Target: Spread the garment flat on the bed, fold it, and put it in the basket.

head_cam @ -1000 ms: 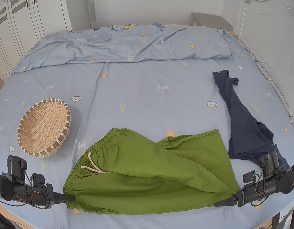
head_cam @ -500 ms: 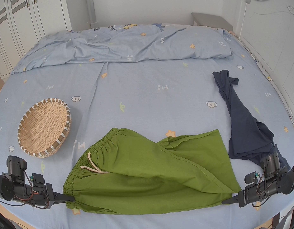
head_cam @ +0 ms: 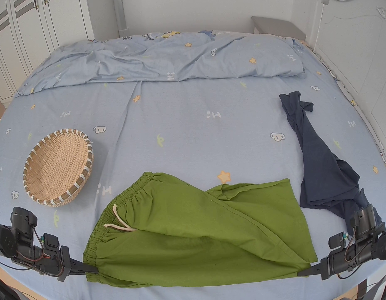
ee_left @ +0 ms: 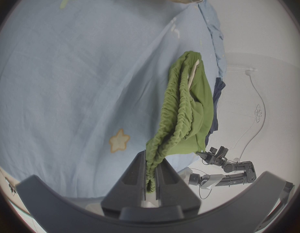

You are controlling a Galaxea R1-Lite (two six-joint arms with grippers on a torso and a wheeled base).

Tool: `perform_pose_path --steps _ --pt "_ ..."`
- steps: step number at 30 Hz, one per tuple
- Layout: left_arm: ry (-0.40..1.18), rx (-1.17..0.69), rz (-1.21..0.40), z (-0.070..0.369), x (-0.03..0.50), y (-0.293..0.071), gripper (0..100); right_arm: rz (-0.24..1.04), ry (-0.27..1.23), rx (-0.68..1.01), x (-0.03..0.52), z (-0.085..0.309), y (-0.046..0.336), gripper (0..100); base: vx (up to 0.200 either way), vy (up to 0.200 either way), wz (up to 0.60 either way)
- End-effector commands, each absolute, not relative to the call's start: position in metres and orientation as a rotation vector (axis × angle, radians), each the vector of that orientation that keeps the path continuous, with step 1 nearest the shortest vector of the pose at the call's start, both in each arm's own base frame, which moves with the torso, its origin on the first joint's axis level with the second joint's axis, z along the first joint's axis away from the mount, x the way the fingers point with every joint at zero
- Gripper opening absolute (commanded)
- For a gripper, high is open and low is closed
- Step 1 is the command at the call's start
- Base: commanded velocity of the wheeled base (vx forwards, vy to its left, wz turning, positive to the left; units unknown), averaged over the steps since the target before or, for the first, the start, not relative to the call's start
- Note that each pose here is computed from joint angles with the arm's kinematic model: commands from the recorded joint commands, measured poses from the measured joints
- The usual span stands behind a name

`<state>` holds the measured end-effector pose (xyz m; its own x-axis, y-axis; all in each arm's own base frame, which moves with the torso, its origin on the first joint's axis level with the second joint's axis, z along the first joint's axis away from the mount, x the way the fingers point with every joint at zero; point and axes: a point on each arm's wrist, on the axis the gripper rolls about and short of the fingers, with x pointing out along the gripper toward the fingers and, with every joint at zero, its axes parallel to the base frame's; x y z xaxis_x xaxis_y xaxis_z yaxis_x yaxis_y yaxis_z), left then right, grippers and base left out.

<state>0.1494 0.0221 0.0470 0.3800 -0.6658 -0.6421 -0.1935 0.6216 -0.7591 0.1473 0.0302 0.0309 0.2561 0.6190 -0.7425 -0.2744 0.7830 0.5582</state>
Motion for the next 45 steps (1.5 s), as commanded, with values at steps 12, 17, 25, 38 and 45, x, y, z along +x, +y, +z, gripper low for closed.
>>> perform_pose_path --steps 12,17,25,38,45 --pt "1.286 -0.673 -0.356 0.043 0.15 0.032 0 0.612 1.236 0.348 0.117 0.038 0.026 0 0.0 0.0 0.0" --pt "1.303 -0.659 -0.372 0.04 0.147 0.029 0 0.611 1.265 0.346 0.115 0.033 0.026 0 0.0 0.0 0.0" --pt "1.315 -0.661 -0.375 0.039 0.144 0.028 0 0.594 1.3 0.362 0.114 0.028 0.024 0 0.0 0.0 0.0" --pt "1.336 -0.646 -0.398 0.038 0.14 0.022 100 0.595 1.297 0.362 0.118 0.025 0.025 100 0.0 0.0 0.0" --pt "1.288 -0.64 -0.39 0.045 0.139 0.024 100 0.585 1.271 0.375 0.115 0.026 0.022 100 0.0 0.0 0.0"
